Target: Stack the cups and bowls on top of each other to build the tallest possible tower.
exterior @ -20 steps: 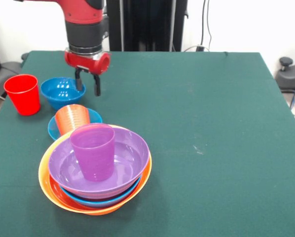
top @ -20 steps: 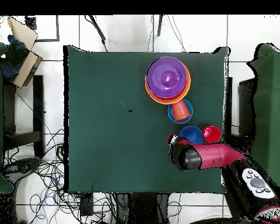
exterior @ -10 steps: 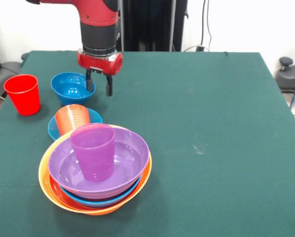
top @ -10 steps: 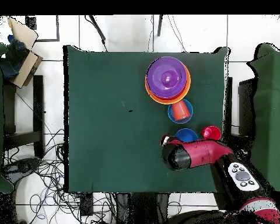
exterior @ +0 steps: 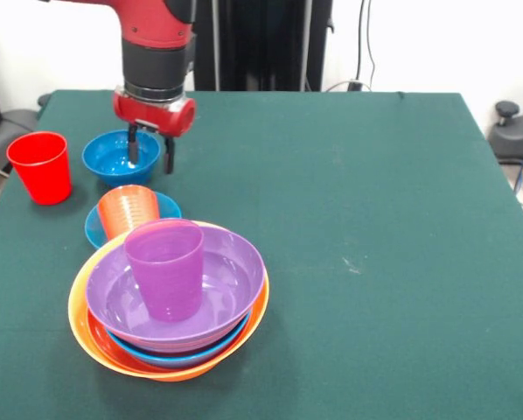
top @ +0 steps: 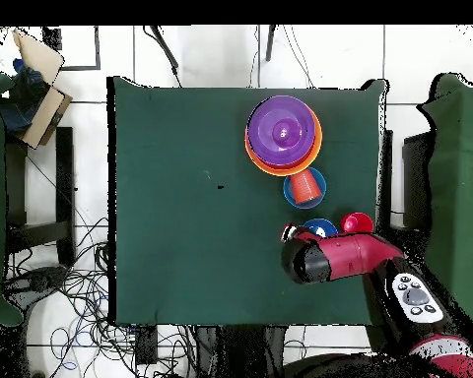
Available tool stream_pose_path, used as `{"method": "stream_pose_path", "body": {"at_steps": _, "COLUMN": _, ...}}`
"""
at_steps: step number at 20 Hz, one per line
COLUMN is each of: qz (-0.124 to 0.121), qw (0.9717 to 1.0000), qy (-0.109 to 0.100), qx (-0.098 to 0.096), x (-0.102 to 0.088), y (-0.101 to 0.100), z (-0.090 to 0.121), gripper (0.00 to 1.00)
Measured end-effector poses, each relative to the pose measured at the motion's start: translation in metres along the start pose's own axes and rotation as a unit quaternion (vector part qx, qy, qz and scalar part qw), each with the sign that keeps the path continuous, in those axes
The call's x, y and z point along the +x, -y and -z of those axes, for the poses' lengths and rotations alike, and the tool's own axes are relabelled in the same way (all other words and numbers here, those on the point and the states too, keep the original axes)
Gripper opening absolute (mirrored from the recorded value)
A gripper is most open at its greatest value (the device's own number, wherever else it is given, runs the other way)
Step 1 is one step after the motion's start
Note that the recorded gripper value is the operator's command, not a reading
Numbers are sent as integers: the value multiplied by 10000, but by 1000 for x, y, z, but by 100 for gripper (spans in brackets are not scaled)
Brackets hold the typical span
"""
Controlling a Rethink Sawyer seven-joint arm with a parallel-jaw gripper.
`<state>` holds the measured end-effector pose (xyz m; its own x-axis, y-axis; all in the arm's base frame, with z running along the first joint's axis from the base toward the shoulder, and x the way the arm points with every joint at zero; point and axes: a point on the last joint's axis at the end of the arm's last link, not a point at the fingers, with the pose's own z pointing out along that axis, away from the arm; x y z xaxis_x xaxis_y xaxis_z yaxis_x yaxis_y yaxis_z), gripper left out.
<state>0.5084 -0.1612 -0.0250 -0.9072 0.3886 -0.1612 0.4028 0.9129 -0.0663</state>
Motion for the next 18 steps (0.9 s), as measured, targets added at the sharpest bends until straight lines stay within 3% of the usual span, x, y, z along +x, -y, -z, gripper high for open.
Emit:
{"method": "stream_pose_path", "body": {"at_steps": 9, "qz": -58, "qw": 9997, "qy": 118, "qx": 213, "x": -18, "y": 28, "z": -2, "gripper": 100}}
{"method": "stream_pose_path", "body": {"at_steps": 10, "qz": -138, "qw": 9996, "qy": 120, "qx": 211, "x": -20, "y": 37, "z": -3, "gripper": 0}}
{"method": "stream_pose_path", "body": {"at_steps": 18, "qz": -430, "qw": 9989, "qy": 116, "qx": 126, "x": -26, "y": 59, "z": -6, "gripper": 0}}
